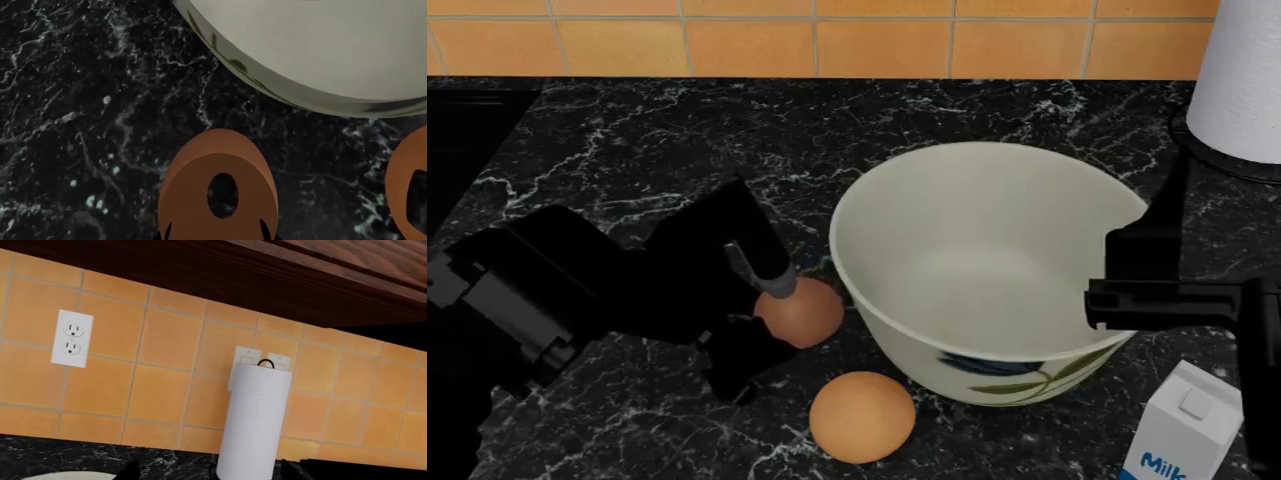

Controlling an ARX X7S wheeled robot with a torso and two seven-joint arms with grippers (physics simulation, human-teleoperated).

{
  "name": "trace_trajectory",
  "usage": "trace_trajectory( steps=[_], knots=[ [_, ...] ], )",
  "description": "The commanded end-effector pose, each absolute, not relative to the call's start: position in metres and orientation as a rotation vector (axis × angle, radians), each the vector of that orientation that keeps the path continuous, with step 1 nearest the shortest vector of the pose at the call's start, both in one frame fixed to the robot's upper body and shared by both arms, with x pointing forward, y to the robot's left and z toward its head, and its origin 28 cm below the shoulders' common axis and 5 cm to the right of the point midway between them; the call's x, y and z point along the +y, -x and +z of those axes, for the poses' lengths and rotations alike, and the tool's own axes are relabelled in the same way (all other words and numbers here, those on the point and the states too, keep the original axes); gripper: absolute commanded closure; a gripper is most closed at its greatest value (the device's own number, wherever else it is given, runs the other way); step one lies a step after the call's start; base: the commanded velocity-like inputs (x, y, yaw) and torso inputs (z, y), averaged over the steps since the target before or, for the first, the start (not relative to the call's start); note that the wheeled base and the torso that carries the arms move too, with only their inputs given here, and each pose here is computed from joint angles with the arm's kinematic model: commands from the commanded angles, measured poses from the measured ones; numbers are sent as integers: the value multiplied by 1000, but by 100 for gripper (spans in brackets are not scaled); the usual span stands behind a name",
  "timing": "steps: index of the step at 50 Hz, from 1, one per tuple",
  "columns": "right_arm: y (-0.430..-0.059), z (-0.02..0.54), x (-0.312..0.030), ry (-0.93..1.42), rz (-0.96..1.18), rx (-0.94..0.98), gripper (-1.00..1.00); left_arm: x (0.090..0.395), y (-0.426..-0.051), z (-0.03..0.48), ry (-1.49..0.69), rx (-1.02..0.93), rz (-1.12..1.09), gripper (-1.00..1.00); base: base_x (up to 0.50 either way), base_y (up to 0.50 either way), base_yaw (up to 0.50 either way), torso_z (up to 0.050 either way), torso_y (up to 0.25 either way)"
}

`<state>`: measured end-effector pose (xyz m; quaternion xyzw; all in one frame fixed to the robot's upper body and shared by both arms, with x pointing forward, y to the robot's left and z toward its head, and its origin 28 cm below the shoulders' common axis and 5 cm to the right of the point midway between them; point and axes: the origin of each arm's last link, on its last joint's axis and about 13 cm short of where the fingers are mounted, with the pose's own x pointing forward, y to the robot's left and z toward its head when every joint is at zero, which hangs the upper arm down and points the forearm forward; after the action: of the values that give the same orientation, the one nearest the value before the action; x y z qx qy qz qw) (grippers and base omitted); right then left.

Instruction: Place the eggs and milk next to the bowl.

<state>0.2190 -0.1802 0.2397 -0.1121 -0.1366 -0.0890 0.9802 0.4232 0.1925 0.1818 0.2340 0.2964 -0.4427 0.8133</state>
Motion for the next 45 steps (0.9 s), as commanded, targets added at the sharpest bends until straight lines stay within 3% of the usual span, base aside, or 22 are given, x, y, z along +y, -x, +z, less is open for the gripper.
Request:
trace_trajectory(
  steps=[1,7,8,45],
  knots=[
    [-218,239,-181,227,-186,-274,-100,189,-421,177,-497,647,-940,100,0,0,0,0,0],
    [-218,239,-181,226,-185,-274,-100,189,-421,176,-506,648,-942,100,2,0,0,0,0],
    [-218,239,-181,225,-184,-274,-100,189,-421,176,-506,643,-934,-100,0,0,-3,0,0],
    [-216,239,-178,217,-177,-278,-100,196,-427,195,-510,601,-914,-100,0,0,-1,0,0]
  ],
)
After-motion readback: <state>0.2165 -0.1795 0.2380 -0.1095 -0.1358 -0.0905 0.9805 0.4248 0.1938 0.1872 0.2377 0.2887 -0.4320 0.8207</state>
